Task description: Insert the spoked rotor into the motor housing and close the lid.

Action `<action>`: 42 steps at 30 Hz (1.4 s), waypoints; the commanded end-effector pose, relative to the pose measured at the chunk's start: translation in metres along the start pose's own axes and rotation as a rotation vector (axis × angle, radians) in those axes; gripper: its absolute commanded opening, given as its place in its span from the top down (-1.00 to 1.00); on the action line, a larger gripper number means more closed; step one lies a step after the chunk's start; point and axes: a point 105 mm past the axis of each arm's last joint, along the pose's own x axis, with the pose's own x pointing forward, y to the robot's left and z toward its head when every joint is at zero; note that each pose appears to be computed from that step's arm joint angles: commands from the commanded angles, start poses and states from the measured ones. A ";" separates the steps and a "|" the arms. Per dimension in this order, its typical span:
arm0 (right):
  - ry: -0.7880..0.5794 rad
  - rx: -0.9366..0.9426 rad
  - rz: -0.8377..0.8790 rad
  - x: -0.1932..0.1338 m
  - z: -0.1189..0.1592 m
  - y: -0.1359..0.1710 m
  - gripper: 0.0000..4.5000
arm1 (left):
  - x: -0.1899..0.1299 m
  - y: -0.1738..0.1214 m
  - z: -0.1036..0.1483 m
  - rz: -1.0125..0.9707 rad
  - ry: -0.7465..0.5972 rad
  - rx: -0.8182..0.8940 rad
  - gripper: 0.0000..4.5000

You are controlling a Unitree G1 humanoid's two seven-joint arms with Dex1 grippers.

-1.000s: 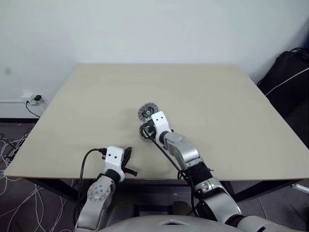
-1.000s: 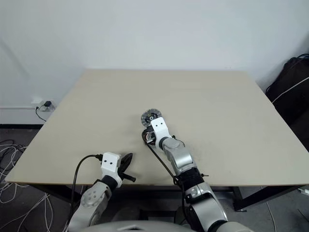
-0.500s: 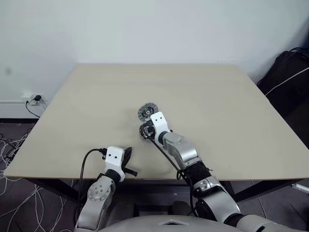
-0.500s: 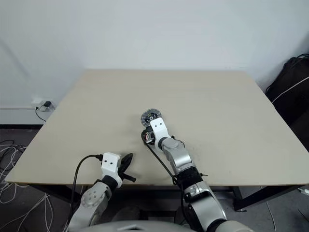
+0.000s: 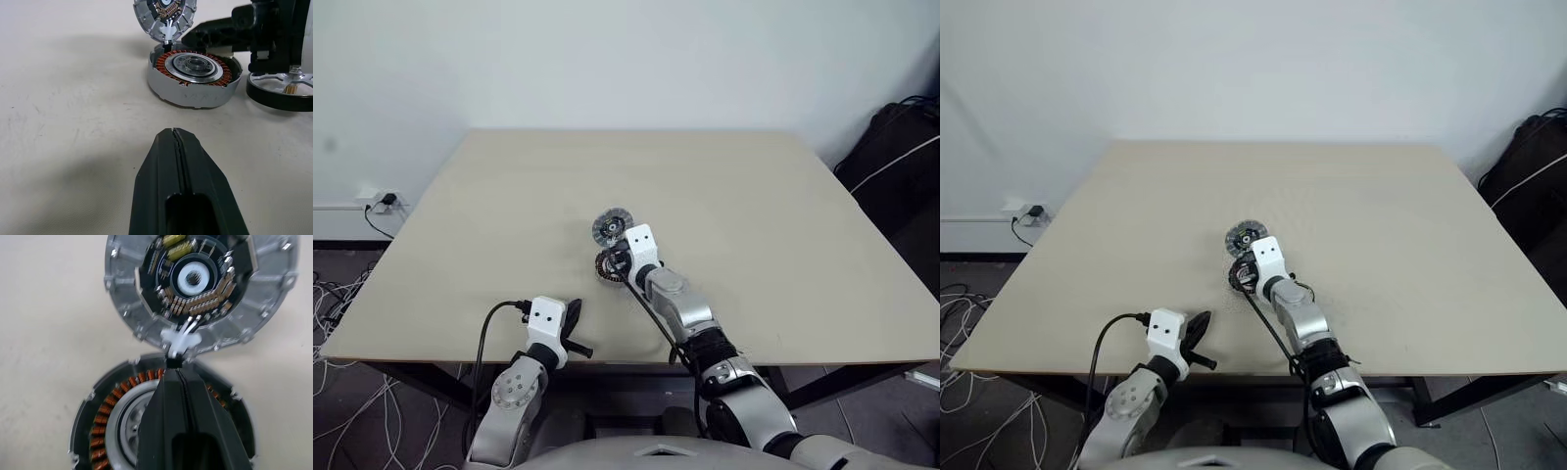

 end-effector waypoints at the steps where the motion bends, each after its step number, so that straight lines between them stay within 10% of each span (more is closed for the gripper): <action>1: -0.121 -0.004 0.012 -0.003 0.034 0.004 1.00 | 0.003 -0.002 0.021 -0.010 -0.073 0.018 0.99; 42: 0.098 -0.056 0.073 -0.025 0.006 0.014 1.00 | 0.002 -0.006 0.016 -0.025 -0.053 0.000 0.99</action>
